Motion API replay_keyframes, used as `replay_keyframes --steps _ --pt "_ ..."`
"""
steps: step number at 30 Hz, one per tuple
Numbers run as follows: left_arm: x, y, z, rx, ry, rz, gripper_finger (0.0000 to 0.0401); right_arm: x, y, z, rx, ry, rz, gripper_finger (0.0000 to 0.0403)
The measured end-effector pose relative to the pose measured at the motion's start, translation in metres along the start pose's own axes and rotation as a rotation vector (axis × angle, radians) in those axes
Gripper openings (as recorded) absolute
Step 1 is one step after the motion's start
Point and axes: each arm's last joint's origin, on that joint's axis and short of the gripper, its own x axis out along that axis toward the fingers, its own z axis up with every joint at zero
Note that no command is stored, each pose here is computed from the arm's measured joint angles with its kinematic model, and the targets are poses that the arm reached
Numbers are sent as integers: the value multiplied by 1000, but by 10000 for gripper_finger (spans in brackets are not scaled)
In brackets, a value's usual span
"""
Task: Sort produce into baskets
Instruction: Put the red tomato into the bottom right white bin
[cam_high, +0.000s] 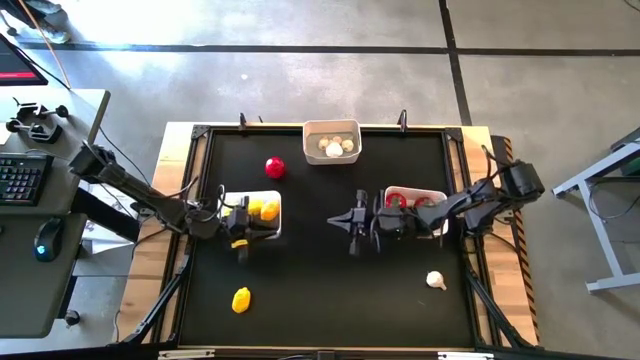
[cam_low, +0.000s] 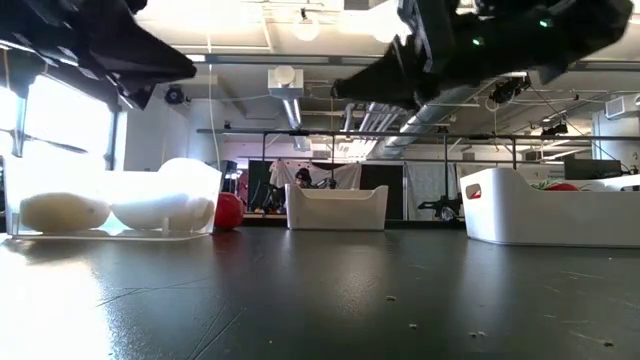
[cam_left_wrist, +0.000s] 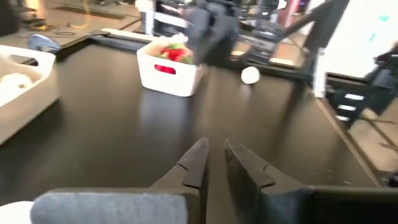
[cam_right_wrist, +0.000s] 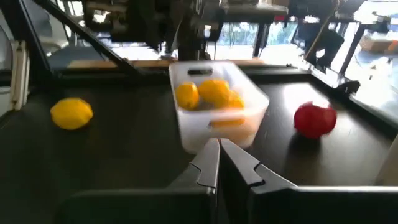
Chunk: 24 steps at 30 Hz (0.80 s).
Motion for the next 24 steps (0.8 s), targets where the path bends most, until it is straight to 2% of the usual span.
replay_keyframes --steps 4,8,13,19,24 --pt "6 11 10 -21 48 92 7 -7 5 -10 17 25 -44 0" --pt "13 29 30 -7 208 153 2 -8 6 -12 27 27 -68 0" --pt "11 68 58 17 405 264 0 -7 5 -10 19 19 -71 0" --pt "18 116 84 -24 560 262 0 -6 0 -10 -2 20 -87 0" --pt "35 153 89 -4 747 279 1 -5 -2 -10 -8 22 -95 0"
